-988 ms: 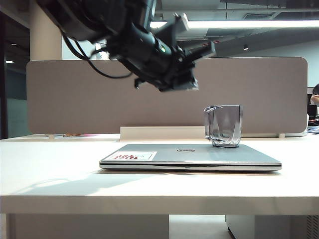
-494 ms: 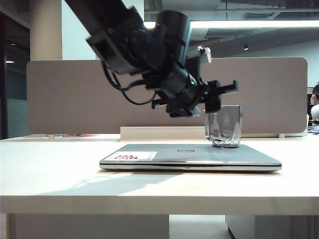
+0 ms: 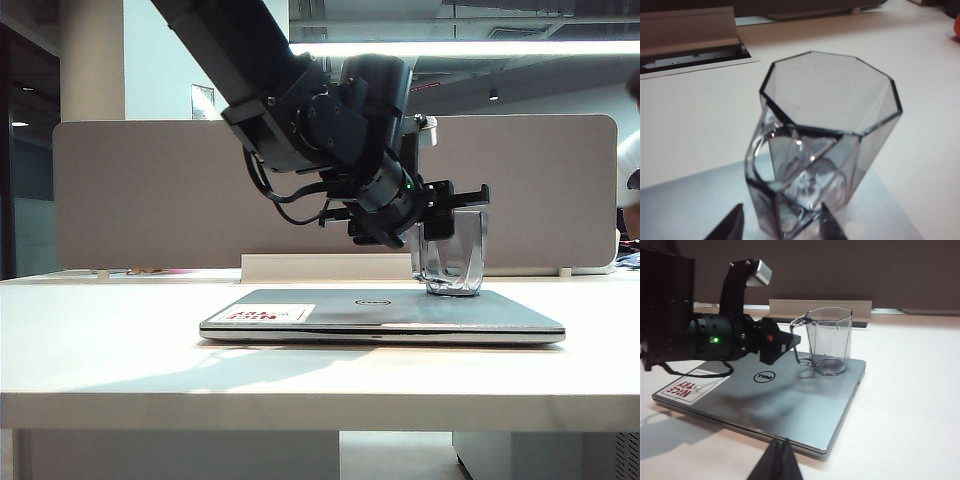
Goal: Pick up the water cup and place it on the left side of the laptop.
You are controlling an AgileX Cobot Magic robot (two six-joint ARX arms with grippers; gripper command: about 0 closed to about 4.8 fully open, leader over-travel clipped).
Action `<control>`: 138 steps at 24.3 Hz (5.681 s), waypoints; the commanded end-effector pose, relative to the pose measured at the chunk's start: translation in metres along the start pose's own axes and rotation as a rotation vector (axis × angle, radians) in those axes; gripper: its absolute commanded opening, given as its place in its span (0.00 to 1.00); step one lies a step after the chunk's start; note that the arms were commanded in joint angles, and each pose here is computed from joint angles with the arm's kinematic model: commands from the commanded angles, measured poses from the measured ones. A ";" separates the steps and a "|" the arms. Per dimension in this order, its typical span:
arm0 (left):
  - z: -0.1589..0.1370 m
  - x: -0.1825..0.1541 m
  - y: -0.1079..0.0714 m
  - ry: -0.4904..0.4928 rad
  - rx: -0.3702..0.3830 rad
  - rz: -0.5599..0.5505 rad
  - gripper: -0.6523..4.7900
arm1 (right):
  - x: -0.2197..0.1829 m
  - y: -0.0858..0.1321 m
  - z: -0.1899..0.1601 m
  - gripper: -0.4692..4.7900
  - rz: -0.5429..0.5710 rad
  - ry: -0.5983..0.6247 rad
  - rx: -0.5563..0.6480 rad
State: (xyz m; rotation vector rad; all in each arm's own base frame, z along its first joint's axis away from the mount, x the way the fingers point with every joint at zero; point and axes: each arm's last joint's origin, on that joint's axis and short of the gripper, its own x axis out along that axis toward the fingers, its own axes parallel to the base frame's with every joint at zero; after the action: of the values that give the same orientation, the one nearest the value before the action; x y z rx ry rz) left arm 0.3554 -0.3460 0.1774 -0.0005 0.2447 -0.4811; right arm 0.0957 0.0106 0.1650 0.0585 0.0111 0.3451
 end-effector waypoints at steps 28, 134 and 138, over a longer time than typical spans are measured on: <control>0.002 0.021 0.036 -0.063 -0.033 0.067 0.46 | 0.000 0.000 0.000 0.08 0.009 -0.005 -0.001; -0.037 -0.173 0.212 0.054 -0.078 0.412 0.11 | 0.000 0.000 -0.006 0.08 -0.002 0.053 0.018; -0.042 -0.168 0.213 0.040 -0.077 0.412 0.11 | 0.000 0.000 -0.006 0.08 -0.002 0.053 0.018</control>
State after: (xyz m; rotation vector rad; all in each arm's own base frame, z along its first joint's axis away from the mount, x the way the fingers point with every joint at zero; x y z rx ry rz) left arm 0.2960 -0.0774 0.1590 -0.0003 0.3407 -0.0592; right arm 0.0955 0.0106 0.1589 0.0688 0.0747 0.3435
